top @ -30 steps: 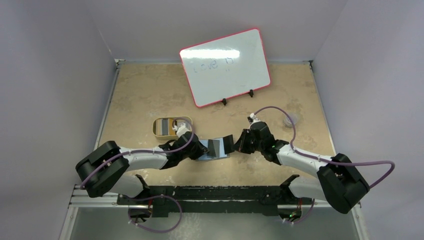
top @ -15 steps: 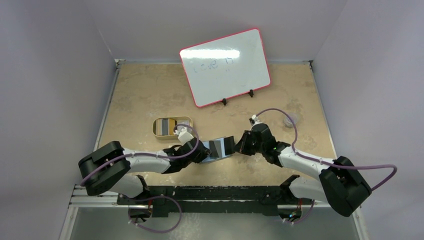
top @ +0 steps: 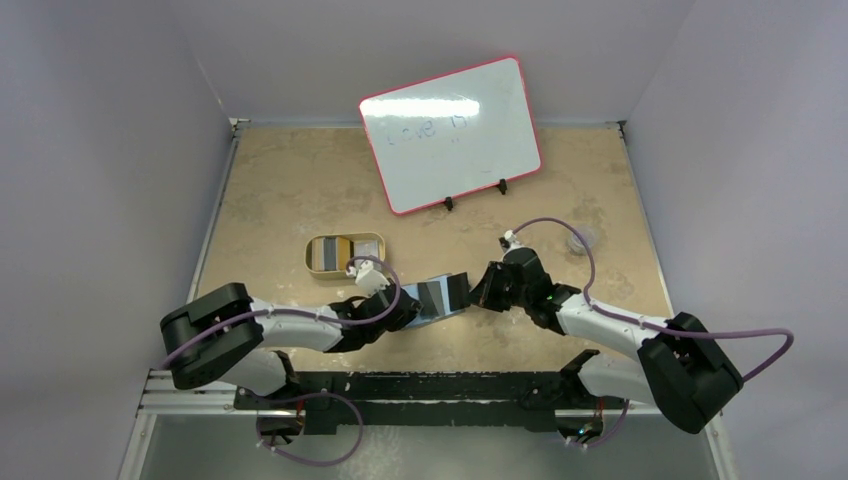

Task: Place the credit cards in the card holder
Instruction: Insert the credit card into the card holder.

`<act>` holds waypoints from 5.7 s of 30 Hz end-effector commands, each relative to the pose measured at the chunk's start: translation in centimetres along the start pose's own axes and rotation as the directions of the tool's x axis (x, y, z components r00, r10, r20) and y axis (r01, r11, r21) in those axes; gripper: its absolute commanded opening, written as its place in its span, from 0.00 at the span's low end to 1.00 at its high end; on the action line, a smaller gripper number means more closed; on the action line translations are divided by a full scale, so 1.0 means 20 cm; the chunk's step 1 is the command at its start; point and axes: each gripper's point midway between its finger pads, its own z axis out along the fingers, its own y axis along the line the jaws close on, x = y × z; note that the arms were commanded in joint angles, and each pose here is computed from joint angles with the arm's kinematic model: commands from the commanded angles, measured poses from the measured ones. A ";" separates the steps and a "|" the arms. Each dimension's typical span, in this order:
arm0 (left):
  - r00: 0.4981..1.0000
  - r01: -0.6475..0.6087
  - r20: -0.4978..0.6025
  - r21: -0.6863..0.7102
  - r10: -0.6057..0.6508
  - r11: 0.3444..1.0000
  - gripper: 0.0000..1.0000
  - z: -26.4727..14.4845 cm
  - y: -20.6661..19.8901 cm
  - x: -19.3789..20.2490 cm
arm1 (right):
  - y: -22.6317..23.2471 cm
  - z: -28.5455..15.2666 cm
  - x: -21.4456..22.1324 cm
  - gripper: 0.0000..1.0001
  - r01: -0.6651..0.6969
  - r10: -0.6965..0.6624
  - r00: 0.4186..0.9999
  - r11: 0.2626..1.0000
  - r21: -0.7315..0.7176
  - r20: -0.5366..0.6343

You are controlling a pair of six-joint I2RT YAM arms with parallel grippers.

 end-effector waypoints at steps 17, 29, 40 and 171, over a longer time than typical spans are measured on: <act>0.991 0.077 0.108 0.039 -0.081 0.996 0.00 -0.05 0.02 -0.04 | -0.07 0.00 0.06 0.00 -0.005 0.006 1.000 0.999 0.041 -0.026; 0.995 0.057 0.081 0.072 -0.063 0.996 0.00 0.00 -0.09 0.04 | -0.06 -0.01 0.05 0.00 -0.008 0.009 1.000 0.999 0.038 -0.023; 0.998 -0.008 0.067 0.083 0.002 0.997 0.19 0.00 -0.20 0.08 | -0.03 -0.04 0.02 0.00 0.009 -0.009 1.000 0.999 0.034 -0.012; 0.980 -0.140 -0.150 -0.069 0.129 0.988 0.00 0.00 0.15 -0.09 | 0.20 0.05 0.01 0.00 0.057 -0.067 0.997 0.981 -0.183 -0.046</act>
